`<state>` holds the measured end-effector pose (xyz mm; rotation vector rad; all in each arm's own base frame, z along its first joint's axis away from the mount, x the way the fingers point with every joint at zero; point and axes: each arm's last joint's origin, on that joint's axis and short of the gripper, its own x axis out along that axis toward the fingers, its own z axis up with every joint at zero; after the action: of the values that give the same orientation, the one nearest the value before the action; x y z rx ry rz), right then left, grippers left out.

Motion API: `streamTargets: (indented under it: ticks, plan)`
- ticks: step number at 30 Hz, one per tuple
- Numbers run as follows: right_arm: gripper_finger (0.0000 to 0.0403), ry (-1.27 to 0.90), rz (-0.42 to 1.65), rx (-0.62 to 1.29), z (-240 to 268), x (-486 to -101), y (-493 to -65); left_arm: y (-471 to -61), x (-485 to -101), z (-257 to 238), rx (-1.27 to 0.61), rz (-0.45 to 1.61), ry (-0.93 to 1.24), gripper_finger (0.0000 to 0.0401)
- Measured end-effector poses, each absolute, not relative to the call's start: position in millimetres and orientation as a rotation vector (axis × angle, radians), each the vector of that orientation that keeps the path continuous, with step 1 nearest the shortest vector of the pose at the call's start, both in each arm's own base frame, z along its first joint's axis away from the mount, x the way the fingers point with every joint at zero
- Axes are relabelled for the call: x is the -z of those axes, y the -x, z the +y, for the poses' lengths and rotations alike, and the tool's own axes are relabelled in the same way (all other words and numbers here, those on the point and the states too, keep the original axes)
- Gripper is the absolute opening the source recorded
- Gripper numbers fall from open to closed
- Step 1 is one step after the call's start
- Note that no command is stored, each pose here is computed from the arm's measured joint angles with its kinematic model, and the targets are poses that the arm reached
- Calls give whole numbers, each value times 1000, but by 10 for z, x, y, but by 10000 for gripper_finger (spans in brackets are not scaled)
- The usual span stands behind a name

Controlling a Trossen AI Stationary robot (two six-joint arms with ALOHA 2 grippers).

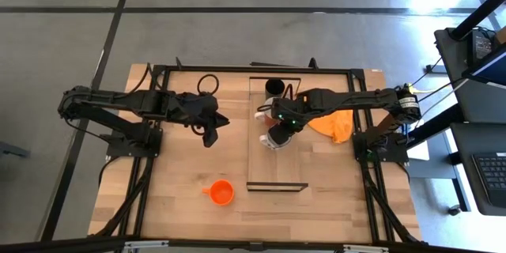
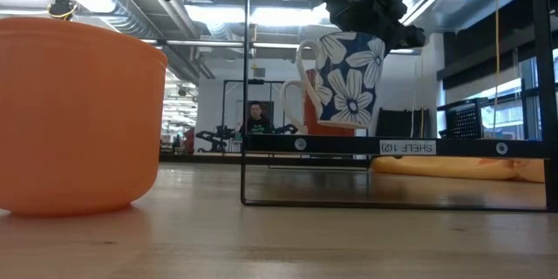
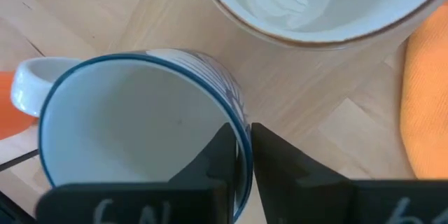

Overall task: Stack small to large cups/mugs on shelf
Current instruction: Put the blue pattern mug align with the red pattern cup on the shelf

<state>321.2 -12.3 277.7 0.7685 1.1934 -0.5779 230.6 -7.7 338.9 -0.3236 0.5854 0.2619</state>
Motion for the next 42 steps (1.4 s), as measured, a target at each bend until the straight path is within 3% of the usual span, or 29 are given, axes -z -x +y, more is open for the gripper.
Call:
streamTargets:
  ticks: [42]
  plan:
    - [46,-751,1189,620,-88,-2731,-3208,-2306,-3391,-68,-289,578,314,39]
